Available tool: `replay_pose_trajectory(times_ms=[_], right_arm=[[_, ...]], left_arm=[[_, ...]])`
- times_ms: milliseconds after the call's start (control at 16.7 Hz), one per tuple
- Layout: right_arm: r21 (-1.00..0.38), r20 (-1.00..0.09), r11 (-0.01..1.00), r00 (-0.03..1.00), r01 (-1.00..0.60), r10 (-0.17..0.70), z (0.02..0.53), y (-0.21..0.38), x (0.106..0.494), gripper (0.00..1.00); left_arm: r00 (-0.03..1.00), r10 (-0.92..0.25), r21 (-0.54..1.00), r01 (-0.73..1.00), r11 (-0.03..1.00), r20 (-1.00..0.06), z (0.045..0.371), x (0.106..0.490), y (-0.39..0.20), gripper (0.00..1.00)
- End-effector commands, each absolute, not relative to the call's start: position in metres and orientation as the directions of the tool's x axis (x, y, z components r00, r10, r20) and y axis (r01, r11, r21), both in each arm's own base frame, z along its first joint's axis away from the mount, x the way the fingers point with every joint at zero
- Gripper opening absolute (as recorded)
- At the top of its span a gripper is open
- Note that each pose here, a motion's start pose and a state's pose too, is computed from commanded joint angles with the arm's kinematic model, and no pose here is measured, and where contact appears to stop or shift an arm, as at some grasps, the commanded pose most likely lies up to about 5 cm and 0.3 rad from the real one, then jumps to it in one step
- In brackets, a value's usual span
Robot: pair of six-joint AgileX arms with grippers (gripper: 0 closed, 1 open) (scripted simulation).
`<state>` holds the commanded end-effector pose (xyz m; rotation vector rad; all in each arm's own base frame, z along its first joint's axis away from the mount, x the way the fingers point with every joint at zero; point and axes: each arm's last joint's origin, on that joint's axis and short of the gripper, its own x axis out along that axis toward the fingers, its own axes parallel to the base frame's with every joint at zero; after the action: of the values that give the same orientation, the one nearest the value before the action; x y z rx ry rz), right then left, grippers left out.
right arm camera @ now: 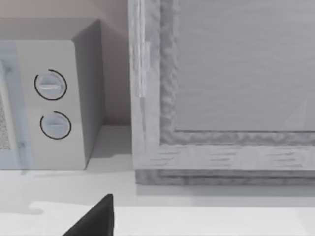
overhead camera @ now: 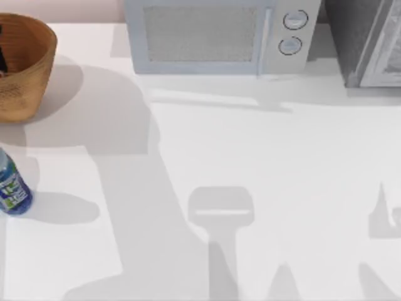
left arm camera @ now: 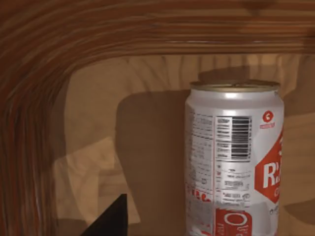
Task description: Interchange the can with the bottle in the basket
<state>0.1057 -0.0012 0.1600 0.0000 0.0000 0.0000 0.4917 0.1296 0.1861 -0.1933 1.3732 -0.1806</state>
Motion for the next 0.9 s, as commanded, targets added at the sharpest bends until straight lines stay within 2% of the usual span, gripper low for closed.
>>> replay_pose_trajectory(times_ms=[180,660,900], right_arm=[[0.0,0.0,1.0,1.0,0.0,0.0,0.16,-0.001,0.106,1.0],[0.0,0.0,1.0,1.0,0.0,0.0,0.16,-0.001,0.106,1.0],[0.0,0.0,1.0,1.0,0.0,0.0,0.16,-0.001,0.106,1.0]], left_arm=[[0.194,-0.239,-0.239,0.024,0.971,-0.951,0.188,0.493,0.126,1.0],[0.187,-0.24,-0.241,0.015,0.97,-0.953,0.135,0.502,0.117,1.0],[0.187,-0.24,-0.241,0.015,0.97,-0.953,0.129,0.503,0.115,1.0]])
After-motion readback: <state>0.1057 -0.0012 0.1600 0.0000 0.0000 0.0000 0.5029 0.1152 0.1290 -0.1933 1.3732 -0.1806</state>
